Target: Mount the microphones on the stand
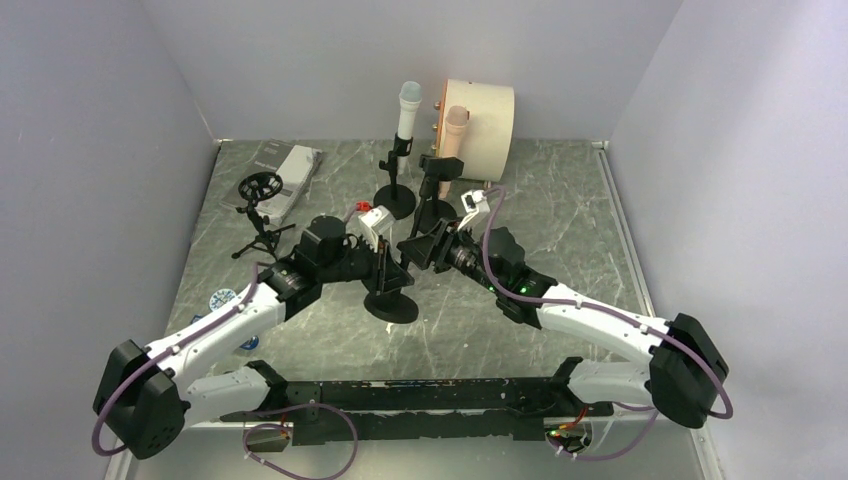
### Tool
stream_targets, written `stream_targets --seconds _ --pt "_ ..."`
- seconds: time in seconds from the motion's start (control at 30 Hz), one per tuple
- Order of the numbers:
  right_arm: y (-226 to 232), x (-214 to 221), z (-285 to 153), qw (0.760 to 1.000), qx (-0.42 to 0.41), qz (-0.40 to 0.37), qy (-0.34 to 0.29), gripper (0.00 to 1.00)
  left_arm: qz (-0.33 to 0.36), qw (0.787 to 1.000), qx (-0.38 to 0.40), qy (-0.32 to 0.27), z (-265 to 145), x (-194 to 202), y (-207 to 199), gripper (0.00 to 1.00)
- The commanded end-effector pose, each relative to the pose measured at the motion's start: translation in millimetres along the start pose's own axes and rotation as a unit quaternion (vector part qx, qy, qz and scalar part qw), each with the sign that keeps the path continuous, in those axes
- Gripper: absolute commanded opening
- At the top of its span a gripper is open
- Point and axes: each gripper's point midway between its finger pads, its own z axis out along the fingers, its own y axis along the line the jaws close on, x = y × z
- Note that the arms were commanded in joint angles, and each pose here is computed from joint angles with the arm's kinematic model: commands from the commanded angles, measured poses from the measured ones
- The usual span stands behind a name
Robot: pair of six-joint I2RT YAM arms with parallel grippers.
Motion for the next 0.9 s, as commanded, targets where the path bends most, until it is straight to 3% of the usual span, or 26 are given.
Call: stream_targets --seconds 0.0,0.1,0.2,0.4,0.7,0.77,0.87 --pt "-14 -11 7 0.998 0.055 0.012 -0.028 0.43 0.030 0.998 0.008 -0.061 2 -45 -11 0.03" --pt "0 -11 7 1.000 0.016 0.000 -0.026 0.25 0.030 0.998 0.014 -0.060 1 -44 -13 0.03" --pt "14 -10 3 0.999 -0.037 -0.026 -0.019 0.00 0.032 0.997 0.034 -0.058 -1 -43 -21 0.03" --pt "23 -25 -28 0.978 -0.181 -0.105 -0.024 0.00 0.068 0.987 0.141 -0.027 -14 -35 -60 0.03" --pt "50 -16 -62 0.908 -0.353 -0.219 0.046 0.00 0.113 0.964 0.242 -0.016 -35 -33 -98 0.03" --pt "46 -21 -55 0.920 -0.334 -0.203 0.033 0.00 0.109 0.964 0.239 -0.024 -33 -36 -98 0.03" --pt "27 -35 -36 0.957 -0.245 -0.153 0.009 0.01 0.097 0.970 0.220 -0.035 -27 -41 -91 0.03"
